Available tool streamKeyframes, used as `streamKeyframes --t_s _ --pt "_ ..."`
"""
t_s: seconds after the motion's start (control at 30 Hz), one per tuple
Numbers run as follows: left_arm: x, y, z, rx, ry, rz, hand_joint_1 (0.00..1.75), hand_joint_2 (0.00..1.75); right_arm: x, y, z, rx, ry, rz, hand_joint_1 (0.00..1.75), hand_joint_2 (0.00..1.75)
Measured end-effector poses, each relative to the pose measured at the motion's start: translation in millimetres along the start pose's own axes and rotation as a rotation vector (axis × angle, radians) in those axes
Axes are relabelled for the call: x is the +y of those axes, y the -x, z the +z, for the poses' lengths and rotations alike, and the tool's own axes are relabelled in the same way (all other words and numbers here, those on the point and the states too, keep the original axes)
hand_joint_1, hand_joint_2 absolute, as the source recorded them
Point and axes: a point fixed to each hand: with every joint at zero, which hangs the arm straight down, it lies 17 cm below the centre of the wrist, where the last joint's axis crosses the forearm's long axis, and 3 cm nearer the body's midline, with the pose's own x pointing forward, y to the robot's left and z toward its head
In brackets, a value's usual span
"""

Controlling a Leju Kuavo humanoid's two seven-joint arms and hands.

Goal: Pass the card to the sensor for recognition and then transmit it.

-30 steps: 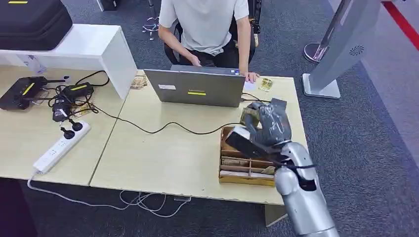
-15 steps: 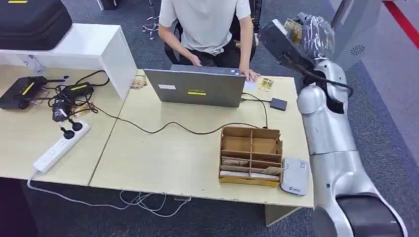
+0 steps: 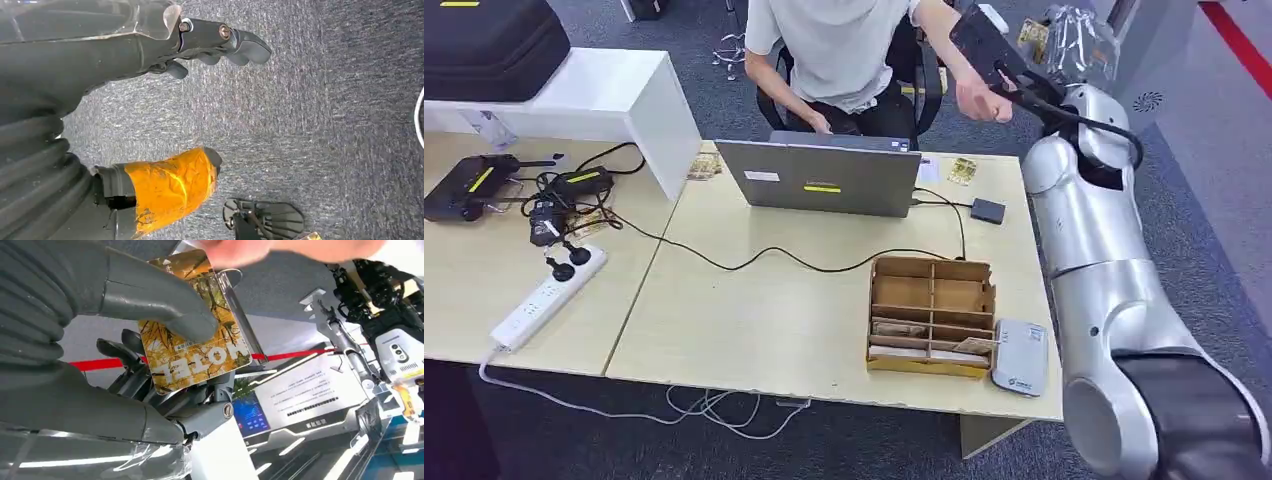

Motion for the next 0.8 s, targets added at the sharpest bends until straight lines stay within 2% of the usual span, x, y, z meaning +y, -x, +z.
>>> streamKeyframes --t_s 0.13,0.67,0.8 --pt "2.4 -11.7 0.0 -0.057 -0.011 0.061 0.00 1.75 5.3 3.6 1.1 0.006 -0.006 0.015 0.00 0.00" --pt "10.0 -1.8 -0.7 -0.001 -0.027 0.052 0.00 1.75 14.2 42.4 5.0 0.067 -0.022 0.014 0.00 0.00" --pt "9.9 -1.7 -0.7 -0.001 -0.026 0.050 0.00 1.75 7.2 78.8 6.4 0.123 -0.002 0.040 0.00 0.00"
